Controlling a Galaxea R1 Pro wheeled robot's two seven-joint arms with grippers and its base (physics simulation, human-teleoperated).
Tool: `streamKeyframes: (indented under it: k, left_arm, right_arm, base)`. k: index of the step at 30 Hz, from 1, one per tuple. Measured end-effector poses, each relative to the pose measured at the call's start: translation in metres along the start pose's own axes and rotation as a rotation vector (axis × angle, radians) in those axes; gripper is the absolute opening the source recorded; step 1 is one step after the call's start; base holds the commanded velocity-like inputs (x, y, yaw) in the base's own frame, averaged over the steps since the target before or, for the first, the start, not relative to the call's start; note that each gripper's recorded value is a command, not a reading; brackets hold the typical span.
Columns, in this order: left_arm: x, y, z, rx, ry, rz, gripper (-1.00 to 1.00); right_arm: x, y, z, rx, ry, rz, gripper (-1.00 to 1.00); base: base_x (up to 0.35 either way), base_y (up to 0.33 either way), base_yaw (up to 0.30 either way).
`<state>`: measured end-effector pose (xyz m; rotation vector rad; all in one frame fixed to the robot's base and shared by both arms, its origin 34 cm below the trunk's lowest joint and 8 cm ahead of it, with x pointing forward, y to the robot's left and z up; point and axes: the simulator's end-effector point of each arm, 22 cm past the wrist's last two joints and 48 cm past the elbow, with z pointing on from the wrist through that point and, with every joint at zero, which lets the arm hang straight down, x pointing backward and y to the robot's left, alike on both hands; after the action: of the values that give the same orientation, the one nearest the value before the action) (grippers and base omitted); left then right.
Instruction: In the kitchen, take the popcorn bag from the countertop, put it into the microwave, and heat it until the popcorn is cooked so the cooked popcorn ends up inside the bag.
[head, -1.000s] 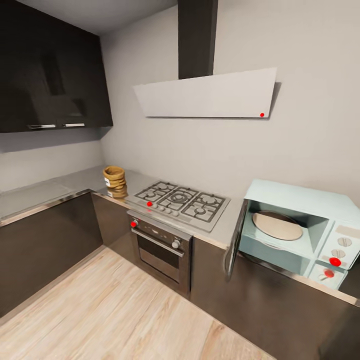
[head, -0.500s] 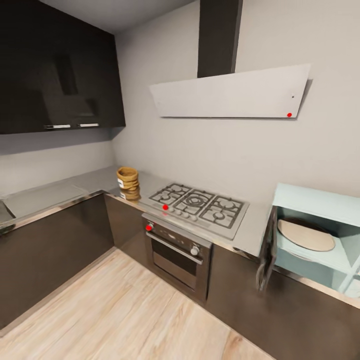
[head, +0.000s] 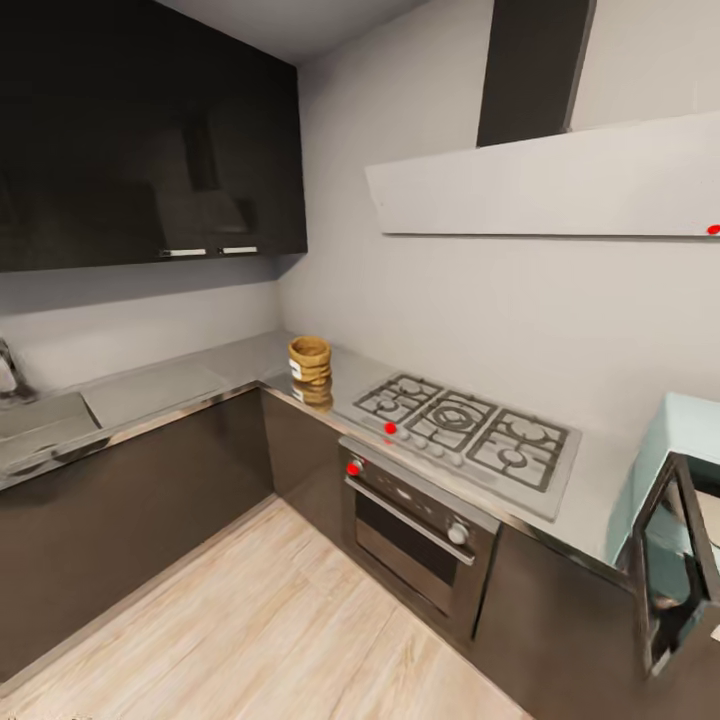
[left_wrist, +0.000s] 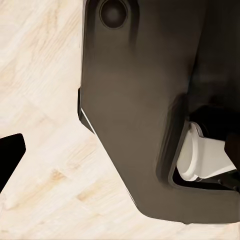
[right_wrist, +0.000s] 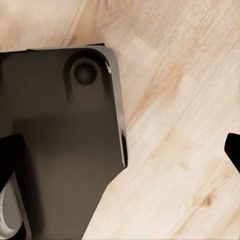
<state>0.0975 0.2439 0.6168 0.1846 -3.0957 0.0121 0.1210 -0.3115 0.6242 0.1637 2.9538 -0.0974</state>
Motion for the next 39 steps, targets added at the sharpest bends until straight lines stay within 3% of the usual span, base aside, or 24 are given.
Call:
streamKeyframes:
  k: [27, 39]
  left_arm:
    - [0.003, 0.005, 0.0, -0.008, 0.005, 0.001, 1.0]
    - [0.006, 0.027, -0.001, -0.037, 0.018, -0.004, 1.0]
  right_arm:
    - [0.004, 0.0, -0.001, 0.0, 0.01, -0.006, 1.0]
    - [0.007, -0.001, -0.001, 0.0, 0.016, -0.007, 1.0]
  base:
    - [0.261, 0.2, 0.259]
    - [0.284, 0.166, 0.249]
